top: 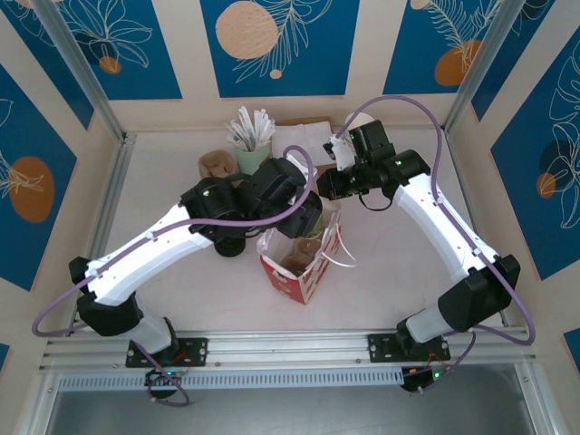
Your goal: Pack the takeout coffee
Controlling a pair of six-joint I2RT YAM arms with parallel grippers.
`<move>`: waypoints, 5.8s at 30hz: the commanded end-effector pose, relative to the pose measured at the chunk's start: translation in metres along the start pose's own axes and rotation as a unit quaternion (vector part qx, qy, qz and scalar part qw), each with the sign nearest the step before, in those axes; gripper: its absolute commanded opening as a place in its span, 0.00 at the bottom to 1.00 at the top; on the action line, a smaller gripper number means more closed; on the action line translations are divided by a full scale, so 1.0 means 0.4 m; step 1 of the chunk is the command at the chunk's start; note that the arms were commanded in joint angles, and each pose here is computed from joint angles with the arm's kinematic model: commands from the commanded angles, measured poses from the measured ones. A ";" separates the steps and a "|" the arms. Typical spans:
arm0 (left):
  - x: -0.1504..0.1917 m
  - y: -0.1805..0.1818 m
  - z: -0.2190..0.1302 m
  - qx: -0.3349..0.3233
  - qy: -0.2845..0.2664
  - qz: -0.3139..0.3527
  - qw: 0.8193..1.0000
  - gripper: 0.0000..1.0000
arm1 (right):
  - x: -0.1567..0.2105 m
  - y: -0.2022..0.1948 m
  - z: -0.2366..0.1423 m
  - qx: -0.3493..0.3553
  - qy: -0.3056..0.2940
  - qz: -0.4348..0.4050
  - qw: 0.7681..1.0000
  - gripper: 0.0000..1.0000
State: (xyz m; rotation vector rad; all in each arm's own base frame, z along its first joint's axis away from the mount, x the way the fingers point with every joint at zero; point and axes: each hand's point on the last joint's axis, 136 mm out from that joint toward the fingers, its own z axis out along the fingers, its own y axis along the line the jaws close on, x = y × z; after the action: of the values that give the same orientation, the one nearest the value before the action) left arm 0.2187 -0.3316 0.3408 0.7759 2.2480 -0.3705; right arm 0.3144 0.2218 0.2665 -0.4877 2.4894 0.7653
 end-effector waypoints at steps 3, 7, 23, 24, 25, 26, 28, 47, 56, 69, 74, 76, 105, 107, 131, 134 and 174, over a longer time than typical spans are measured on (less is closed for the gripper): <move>-0.002 0.004 0.055 -0.020 -0.016 0.004 1.000 0.66 | 0.006 0.028 -0.004 -0.024 0.002 0.006 1.000 0.10; 0.012 0.006 0.086 -0.028 -0.011 -0.002 1.000 0.66 | 0.001 0.037 -0.012 -0.030 -0.005 0.005 1.000 0.10; 0.084 -0.035 0.203 -0.046 0.004 -0.017 0.999 0.65 | -0.004 0.085 -0.022 -0.056 -0.023 -0.036 0.998 0.10; 0.085 -0.036 0.201 -0.048 0.005 -0.017 0.999 0.65 | -0.002 0.083 -0.019 -0.055 -0.021 -0.035 0.998 0.10; 0.086 -0.037 0.199 -0.050 0.006 -0.019 0.999 0.65 | -0.001 0.082 -0.018 -0.054 -0.020 -0.035 0.998 0.10; 0.085 -0.035 0.193 -0.053 0.004 -0.019 0.998 0.65 | 0.000 0.079 -0.018 -0.052 -0.019 -0.033 0.998 0.10; 0.080 -0.029 0.177 -0.058 -0.002 -0.025 0.998 0.65 | 0.001 0.075 -0.016 -0.048 -0.018 -0.033 0.998 0.10; 0.102 0.057 0.113 -0.130 -0.025 -0.038 0.990 0.65 | 0.010 0.072 -0.022 -0.042 -0.010 -0.032 0.999 0.10; 0.081 0.100 0.061 -0.157 -0.058 -0.029 0.986 0.65 | 0.029 0.086 -0.028 -0.060 -0.008 -0.060 0.996 0.10; 0.097 0.025 0.127 -0.080 -0.053 -0.022 0.995 0.65 | 0.037 0.124 -0.044 -0.103 -0.028 -0.092 0.990 0.10; 0.104 0.008 0.138 -0.060 -0.052 -0.020 0.997 0.65 | 0.032 0.124 -0.041 -0.103 -0.030 -0.099 0.989 0.10; 0.108 0.005 0.142 -0.058 -0.052 -0.016 0.997 0.65 | 0.030 0.129 -0.041 -0.109 -0.032 -0.103 0.988 0.10; 0.178 0.015 0.196 -0.057 -0.061 0.025 0.996 0.66 | 0.084 0.154 -0.015 -0.158 -0.012 -0.133 0.978 0.11; 0.186 0.014 0.202 -0.057 -0.056 0.030 0.996 0.66 | 0.081 0.152 -0.012 -0.156 -0.014 -0.131 0.979 0.10; 0.142 -0.007 0.190 -0.053 -0.033 0.025 0.998 0.68 | 0.034 0.170 -0.085 -0.125 -0.066 -0.179 0.974 0.12; 0.139 -0.006 0.191 -0.058 -0.027 0.026 0.998 0.68 | 0.038 0.176 -0.084 -0.135 -0.065 -0.179 0.972 0.12; 0.164 0.053 0.205 -0.112 -0.069 0.024 0.991 0.67 | 0.050 0.194 -0.070 -0.193 -0.060 -0.122 0.972 0.12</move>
State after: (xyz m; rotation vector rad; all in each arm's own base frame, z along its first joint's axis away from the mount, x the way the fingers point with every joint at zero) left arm 0.2352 -0.3236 0.2177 0.7115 2.1580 -0.1083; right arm 0.2673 0.2566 0.3019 -0.7982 2.1537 1.0560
